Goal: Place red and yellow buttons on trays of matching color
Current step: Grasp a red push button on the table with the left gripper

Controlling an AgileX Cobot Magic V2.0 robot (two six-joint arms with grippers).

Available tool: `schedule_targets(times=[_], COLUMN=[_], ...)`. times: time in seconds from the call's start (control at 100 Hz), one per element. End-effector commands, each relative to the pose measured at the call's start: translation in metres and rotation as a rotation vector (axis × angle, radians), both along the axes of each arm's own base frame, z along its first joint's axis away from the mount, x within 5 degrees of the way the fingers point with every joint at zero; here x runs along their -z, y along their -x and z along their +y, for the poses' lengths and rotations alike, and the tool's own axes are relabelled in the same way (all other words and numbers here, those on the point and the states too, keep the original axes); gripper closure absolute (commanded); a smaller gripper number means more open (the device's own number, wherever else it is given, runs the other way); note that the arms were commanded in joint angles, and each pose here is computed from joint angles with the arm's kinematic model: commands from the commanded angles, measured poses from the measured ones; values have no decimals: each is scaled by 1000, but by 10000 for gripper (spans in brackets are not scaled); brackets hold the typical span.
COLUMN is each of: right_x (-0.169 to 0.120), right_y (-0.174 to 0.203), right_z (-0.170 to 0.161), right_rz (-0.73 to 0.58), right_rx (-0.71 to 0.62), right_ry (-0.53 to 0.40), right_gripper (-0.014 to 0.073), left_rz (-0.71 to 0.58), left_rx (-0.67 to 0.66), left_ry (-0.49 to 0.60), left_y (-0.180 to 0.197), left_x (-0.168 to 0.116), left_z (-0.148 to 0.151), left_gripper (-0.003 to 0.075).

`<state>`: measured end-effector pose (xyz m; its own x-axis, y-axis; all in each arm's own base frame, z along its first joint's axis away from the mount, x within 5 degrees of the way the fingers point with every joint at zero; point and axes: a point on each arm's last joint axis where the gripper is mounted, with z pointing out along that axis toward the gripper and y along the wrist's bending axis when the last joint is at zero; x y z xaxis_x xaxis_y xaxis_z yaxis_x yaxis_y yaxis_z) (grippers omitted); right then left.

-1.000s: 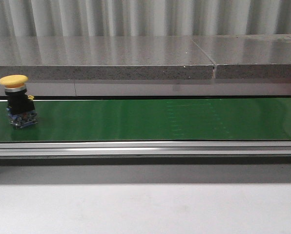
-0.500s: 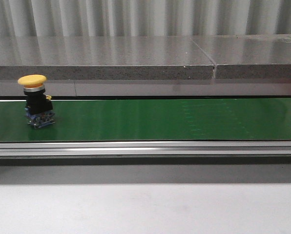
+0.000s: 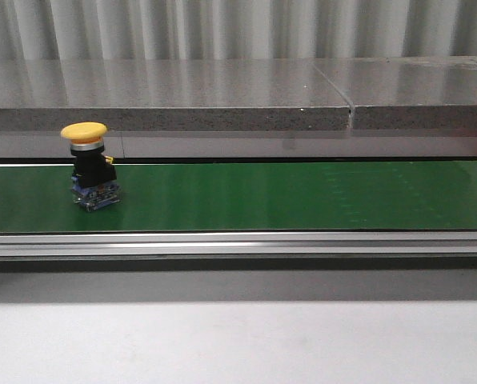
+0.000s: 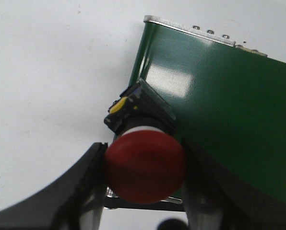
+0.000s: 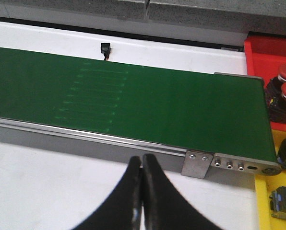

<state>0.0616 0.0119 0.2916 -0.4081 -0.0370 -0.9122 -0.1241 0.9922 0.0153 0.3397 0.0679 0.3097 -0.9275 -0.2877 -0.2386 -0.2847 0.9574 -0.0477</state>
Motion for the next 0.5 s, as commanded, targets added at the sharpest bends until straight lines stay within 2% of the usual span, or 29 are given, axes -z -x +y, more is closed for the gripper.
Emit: schedule_targets(times=[0.0, 0.13, 0.32, 0.39, 0.49], right_x=[-14, -14, -14, -14, -14], right_y=[-2, -2, -2, -2, -2], right_z=[-1, -1, -1, -1, -1], right_rz=[-83, -83, -83, -83, -83], right_rx=[12, 12, 12, 12, 12], right_ry=[-6, -6, -6, -6, -6], right_gripper=[662, 662, 662, 662, 662], left_rz=[-25, -4, 12, 10, -2], left_rx=[5, 4, 37, 36, 34], left_ry=[25, 64, 60, 68, 83], left_y=[4, -2, -5, -5, -6], left_x=[-16, -6, -1, -1, -1], left_z=[-6, -8, -8, -8, -9], left_gripper=[533, 533, 519, 465, 326])
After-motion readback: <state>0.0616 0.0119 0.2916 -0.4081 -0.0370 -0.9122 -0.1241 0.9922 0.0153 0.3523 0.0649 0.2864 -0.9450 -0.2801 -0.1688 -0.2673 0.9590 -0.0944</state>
